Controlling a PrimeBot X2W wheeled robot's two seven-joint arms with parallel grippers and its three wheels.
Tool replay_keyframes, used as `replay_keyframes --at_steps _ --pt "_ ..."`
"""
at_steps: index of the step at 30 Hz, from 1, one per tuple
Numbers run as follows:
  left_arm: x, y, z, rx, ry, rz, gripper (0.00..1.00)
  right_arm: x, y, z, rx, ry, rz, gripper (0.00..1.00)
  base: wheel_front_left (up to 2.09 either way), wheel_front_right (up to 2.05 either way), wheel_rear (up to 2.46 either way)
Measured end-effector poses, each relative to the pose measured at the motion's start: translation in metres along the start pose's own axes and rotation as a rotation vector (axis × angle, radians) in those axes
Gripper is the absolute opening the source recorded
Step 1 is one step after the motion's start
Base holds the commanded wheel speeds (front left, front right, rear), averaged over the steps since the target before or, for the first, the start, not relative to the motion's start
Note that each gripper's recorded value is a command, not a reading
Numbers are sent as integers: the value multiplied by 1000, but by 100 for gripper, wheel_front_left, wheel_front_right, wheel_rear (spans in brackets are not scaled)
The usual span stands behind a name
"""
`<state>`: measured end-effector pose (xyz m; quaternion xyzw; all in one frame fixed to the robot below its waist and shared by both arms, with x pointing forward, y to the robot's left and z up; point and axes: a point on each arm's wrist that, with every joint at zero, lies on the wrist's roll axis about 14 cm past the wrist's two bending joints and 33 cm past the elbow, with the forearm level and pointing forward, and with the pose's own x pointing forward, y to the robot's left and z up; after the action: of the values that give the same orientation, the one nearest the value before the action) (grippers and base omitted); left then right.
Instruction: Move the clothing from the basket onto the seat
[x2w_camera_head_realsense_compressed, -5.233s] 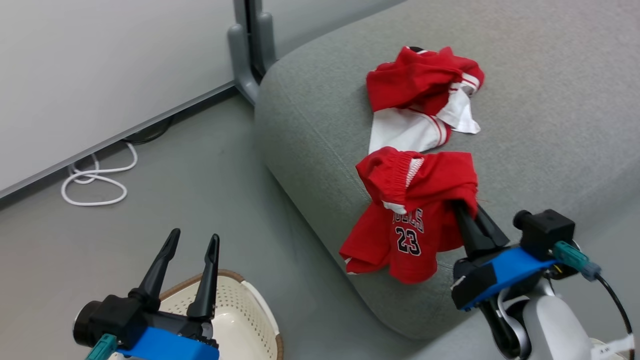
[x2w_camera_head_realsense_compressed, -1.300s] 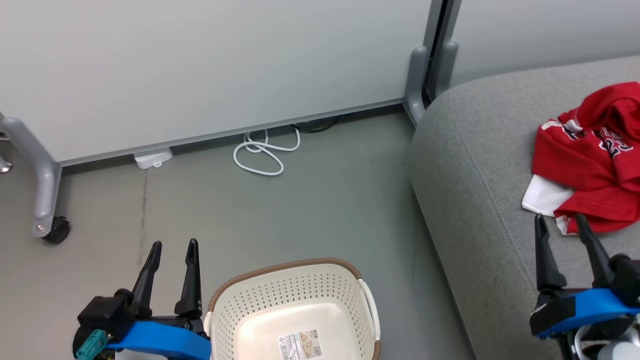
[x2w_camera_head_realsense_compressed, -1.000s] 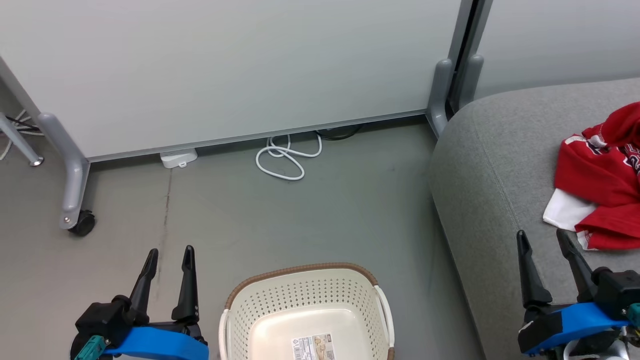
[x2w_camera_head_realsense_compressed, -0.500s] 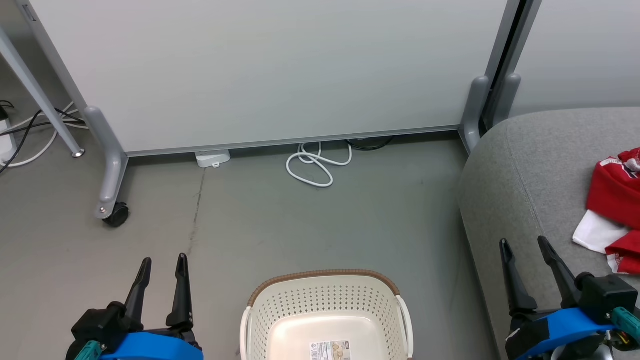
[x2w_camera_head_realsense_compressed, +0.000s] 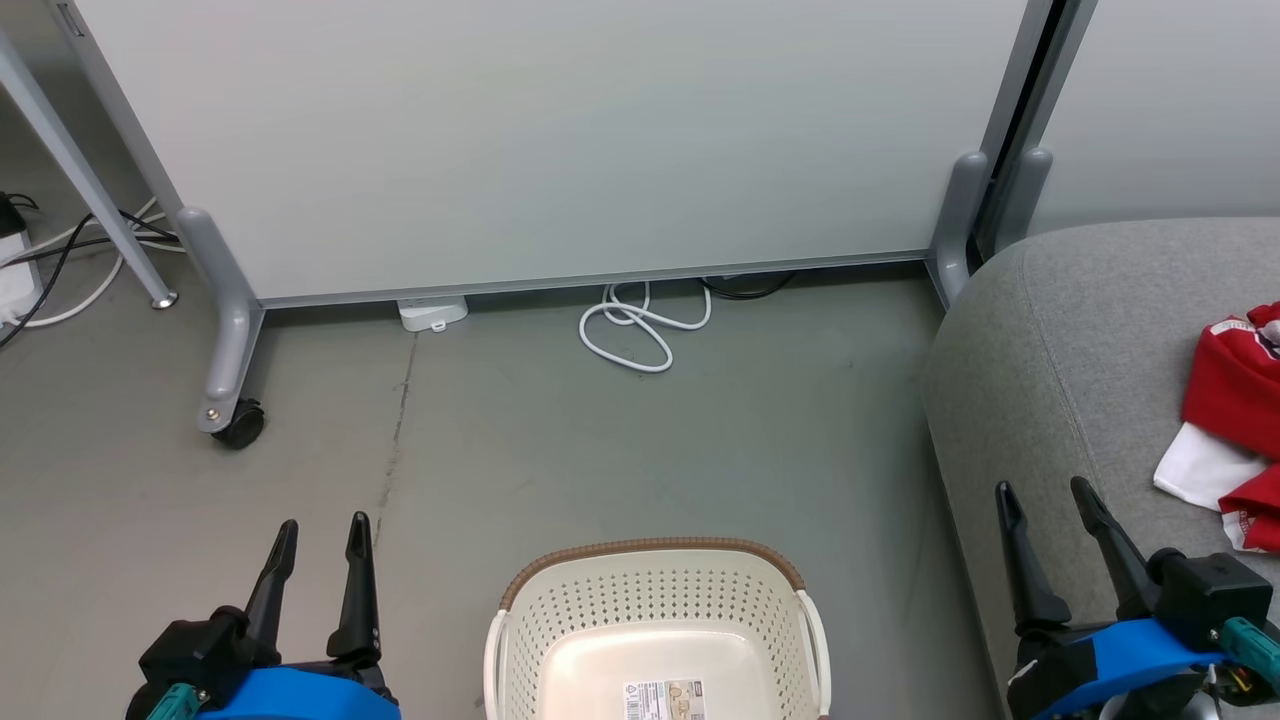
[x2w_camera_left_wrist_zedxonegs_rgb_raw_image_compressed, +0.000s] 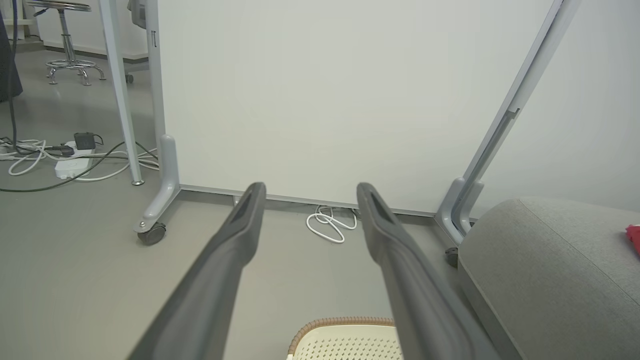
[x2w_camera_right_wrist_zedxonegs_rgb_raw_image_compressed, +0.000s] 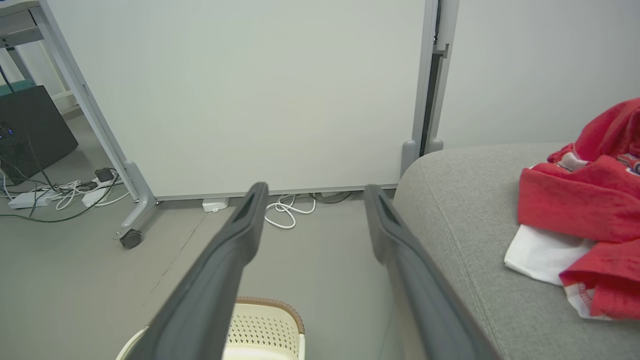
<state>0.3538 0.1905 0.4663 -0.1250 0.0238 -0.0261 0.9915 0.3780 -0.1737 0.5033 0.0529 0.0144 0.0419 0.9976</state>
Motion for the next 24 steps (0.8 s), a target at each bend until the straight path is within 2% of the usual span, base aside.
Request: replay_keyframes --at_steps 13,14,21,24 --pt "-1 -1 -3 5 12 -9 100 0 1 -3 16 5 2 100 0 0 0" --pt "-1 -2 -4 6 14 -11 0 0 1 -4 16 7 3 0 0 0 0" --pt "-15 -2 -33 -24 101 11 0 -5 0 -26 33 79 -8 0 0 0 0" --pt "-16 -1 -35 -72 113 27 0 -6 -2 -30 85 91 -18 0 0 0 0"
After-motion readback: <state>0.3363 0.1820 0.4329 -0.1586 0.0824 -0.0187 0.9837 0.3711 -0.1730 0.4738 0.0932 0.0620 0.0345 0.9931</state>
